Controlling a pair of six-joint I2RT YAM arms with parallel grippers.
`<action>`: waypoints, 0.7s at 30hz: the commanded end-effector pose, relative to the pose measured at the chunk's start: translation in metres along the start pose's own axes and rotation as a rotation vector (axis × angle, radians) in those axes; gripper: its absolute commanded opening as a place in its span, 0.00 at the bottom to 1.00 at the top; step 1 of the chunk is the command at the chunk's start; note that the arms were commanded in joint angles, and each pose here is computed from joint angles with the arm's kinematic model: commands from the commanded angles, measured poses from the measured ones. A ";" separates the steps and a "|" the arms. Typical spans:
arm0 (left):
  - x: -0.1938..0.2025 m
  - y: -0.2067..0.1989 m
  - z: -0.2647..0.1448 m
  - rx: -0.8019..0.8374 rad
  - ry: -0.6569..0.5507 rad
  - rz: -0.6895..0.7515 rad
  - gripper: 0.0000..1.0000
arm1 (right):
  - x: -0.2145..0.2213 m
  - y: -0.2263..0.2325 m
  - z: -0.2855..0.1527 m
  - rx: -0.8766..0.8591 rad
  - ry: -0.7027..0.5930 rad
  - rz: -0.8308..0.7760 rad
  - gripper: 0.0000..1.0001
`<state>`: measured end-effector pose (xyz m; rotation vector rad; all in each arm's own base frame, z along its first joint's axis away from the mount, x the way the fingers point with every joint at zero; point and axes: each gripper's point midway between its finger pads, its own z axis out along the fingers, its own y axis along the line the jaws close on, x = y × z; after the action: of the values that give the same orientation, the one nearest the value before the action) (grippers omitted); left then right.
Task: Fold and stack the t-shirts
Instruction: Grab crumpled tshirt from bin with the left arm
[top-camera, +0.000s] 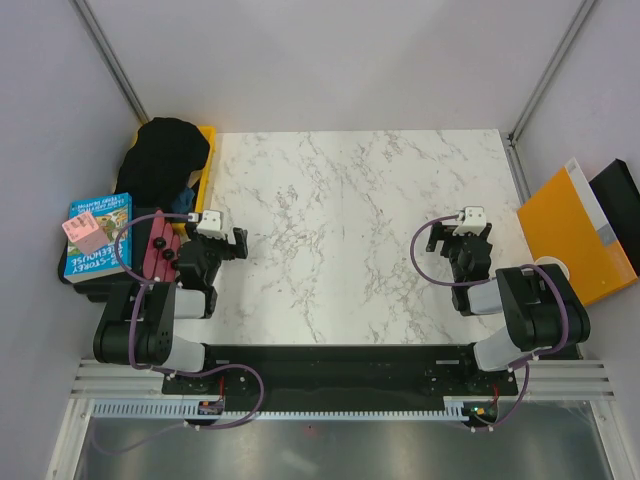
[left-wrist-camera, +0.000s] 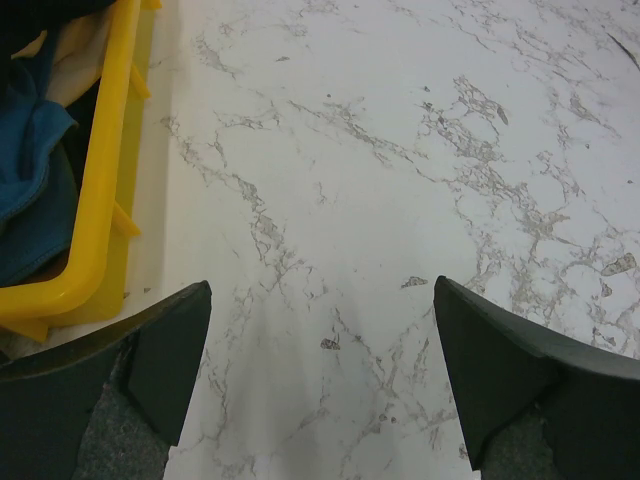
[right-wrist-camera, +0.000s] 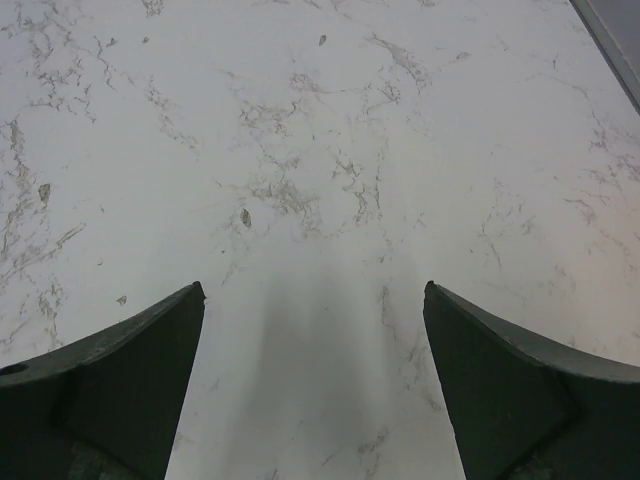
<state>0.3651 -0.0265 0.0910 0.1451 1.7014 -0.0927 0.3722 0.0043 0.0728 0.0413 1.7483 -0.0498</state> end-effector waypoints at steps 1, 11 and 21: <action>-0.014 0.003 0.005 -0.020 -0.047 -0.021 1.00 | -0.020 0.003 0.003 -0.017 -0.072 0.020 0.98; -0.014 0.003 0.005 -0.020 -0.047 -0.021 1.00 | -0.020 0.003 0.003 -0.019 -0.075 0.019 0.98; -0.017 -0.004 0.005 0.022 -0.044 -0.003 1.00 | -0.022 0.004 0.002 -0.023 -0.081 0.018 0.98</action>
<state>0.3651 -0.0266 0.0909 0.1456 1.7017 -0.0934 0.3728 0.0044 0.0745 0.0415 1.7411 -0.0489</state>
